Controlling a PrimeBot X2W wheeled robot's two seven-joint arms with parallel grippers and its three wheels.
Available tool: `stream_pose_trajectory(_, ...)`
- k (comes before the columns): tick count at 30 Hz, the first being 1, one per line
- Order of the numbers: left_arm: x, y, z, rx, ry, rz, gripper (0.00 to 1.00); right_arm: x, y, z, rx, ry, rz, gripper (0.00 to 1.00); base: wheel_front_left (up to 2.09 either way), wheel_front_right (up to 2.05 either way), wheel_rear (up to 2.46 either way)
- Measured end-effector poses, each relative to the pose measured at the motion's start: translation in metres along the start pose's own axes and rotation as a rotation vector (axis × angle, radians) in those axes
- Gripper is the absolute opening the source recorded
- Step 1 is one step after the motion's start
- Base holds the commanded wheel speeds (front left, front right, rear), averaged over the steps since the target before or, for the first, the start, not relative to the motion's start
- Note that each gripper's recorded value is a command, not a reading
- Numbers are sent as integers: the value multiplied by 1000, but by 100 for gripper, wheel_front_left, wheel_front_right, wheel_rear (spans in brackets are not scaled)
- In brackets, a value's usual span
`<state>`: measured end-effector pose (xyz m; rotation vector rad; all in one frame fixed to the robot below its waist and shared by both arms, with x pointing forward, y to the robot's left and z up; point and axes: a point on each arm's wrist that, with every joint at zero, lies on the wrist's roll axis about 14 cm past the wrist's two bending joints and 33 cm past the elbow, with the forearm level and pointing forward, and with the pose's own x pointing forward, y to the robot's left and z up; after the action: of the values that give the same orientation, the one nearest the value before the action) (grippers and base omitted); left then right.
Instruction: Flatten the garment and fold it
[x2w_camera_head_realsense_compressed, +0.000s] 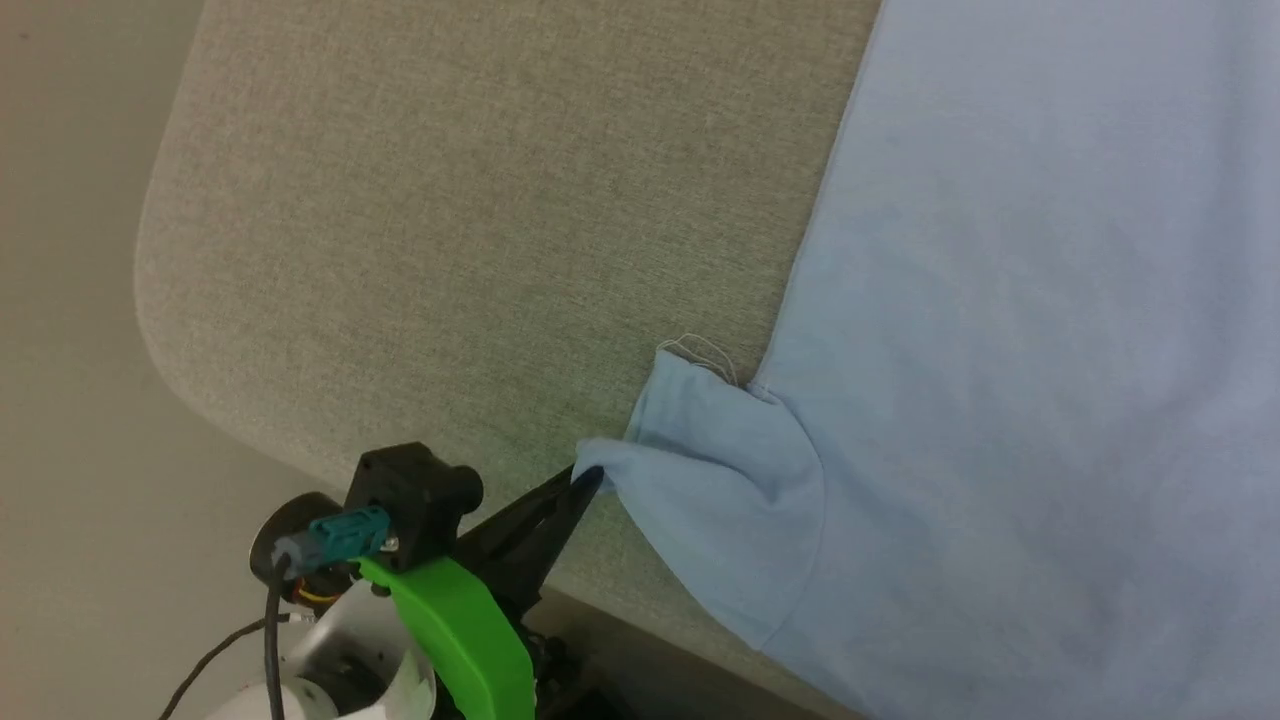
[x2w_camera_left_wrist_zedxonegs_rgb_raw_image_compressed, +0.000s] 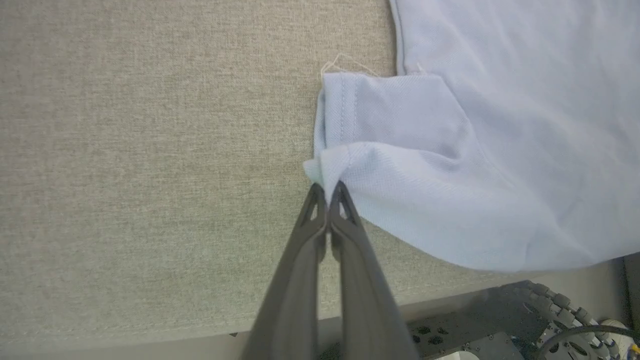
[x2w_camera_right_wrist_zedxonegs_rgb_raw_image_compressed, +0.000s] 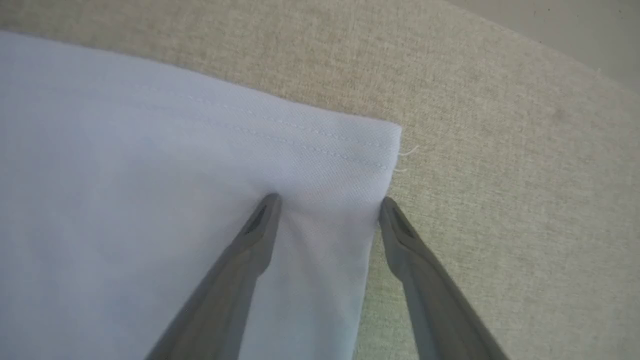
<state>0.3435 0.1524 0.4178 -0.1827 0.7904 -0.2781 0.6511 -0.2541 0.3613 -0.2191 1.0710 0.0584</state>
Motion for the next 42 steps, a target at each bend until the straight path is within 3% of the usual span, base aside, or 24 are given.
stream_pose_trajectory(3, 2, 4, -6, -2, 21, 15, 0, 7, 1, -3, 0, 15, -3, 100, 0, 0, 0)
stream_pose_trajectory(4, 3, 5, -6, -3, 23, 17, 0, 8, 2, -2, 0, 14, -2, 41, 0, 0, 0)
stream_pose_trajectory(5, 4, 6, -7, -4, 25, 19, 0, 8, 2, -3, 1, 7, 0, 0, 0, 0, 0)
stream_pose_trajectory(12, 6, 6, -7, 4, 21, 14, 0, 0, -1, -9, 3, -13, -2, 0, 0, 0, 0)
stream_pose_trajectory(20, -1, 6, 0, 30, -12, 21, 0, -28, -7, -42, -31, 7, -1, 0, 0, 0, 0)
stream_pose_trajectory(25, -6, 1, 3, 32, -33, 10, 0, -54, -10, -77, -54, 32, 17, 0, 0, 0, 0)
stream_pose_trajectory(36, -20, -12, 7, 18, -84, -10, 0, -135, -25, -164, 12, 34, 55, 0, 0, 0, 0)
stream_pose_trajectory(42, -26, -23, 8, 41, -110, -34, 0, -172, -38, -233, 64, 88, 16, 0, 0, 0, 0)
